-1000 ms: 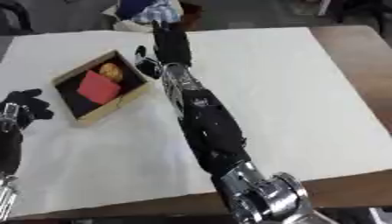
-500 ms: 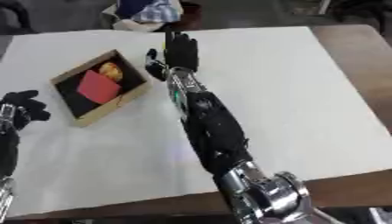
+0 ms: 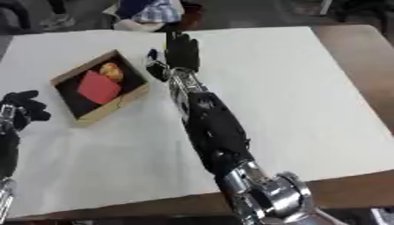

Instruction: Pick up objects on the table and place them in the box.

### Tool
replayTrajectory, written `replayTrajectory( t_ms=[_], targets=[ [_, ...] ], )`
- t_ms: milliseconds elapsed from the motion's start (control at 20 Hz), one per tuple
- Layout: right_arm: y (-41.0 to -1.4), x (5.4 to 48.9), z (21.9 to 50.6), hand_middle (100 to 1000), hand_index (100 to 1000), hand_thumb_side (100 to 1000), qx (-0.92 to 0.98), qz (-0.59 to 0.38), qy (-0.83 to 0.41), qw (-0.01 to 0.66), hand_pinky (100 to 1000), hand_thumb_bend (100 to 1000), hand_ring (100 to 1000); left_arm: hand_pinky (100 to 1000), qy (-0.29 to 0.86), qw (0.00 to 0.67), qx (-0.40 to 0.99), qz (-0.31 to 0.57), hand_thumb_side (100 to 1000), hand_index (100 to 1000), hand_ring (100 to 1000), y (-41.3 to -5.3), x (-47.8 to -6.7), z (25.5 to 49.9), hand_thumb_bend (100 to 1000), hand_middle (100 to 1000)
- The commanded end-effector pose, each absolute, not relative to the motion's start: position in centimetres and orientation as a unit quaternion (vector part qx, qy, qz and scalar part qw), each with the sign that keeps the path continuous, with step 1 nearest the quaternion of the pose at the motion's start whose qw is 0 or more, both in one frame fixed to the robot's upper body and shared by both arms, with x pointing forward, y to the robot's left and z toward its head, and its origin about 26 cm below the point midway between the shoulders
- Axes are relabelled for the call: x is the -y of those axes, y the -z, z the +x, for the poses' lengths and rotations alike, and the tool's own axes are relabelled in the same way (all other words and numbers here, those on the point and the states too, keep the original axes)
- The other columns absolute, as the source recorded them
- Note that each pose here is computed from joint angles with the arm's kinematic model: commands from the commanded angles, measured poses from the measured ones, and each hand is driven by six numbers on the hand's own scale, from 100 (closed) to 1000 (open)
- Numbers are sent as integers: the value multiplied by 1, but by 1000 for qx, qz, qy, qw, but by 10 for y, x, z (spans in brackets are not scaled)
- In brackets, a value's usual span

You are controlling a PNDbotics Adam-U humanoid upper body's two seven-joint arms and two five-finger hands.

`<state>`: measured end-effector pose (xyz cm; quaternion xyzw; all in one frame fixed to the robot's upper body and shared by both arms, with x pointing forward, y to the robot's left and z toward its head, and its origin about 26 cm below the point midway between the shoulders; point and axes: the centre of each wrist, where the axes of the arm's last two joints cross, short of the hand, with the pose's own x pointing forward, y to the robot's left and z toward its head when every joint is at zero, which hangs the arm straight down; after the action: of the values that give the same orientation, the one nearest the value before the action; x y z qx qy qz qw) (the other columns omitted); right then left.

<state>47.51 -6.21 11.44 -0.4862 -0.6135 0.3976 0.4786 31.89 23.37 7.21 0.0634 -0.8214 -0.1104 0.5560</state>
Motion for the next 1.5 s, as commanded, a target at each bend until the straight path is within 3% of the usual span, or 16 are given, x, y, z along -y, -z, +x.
replayTrajectory(
  t_ms=[50,650,800,1150,1350,1500],
  targets=[
    [-134,63,480,919,997,645,628,-493,-387,460,877,100,888,617,111,543,830,66,908,751,534,-82,-236,320,100,530],
    [-162,81,490,910,999,614,668,-476,-399,410,877,100,877,618,109,546,828,71,909,751,534,-79,-239,319,100,529],
    [-182,96,494,900,999,557,702,-454,-395,381,877,100,859,618,108,546,828,74,908,751,533,-79,-240,319,100,529],
    [-254,175,491,872,990,517,799,-410,-312,311,866,100,822,618,104,547,826,86,911,751,533,-79,-246,318,100,529],
    [-290,224,473,853,982,573,839,-395,-240,288,856,100,806,619,102,548,825,92,912,751,533,-78,-250,318,100,529],
    [-329,250,453,856,978,517,866,-387,-194,249,846,100,806,620,102,548,824,98,913,751,533,-78,-252,317,100,529]
  ],
)
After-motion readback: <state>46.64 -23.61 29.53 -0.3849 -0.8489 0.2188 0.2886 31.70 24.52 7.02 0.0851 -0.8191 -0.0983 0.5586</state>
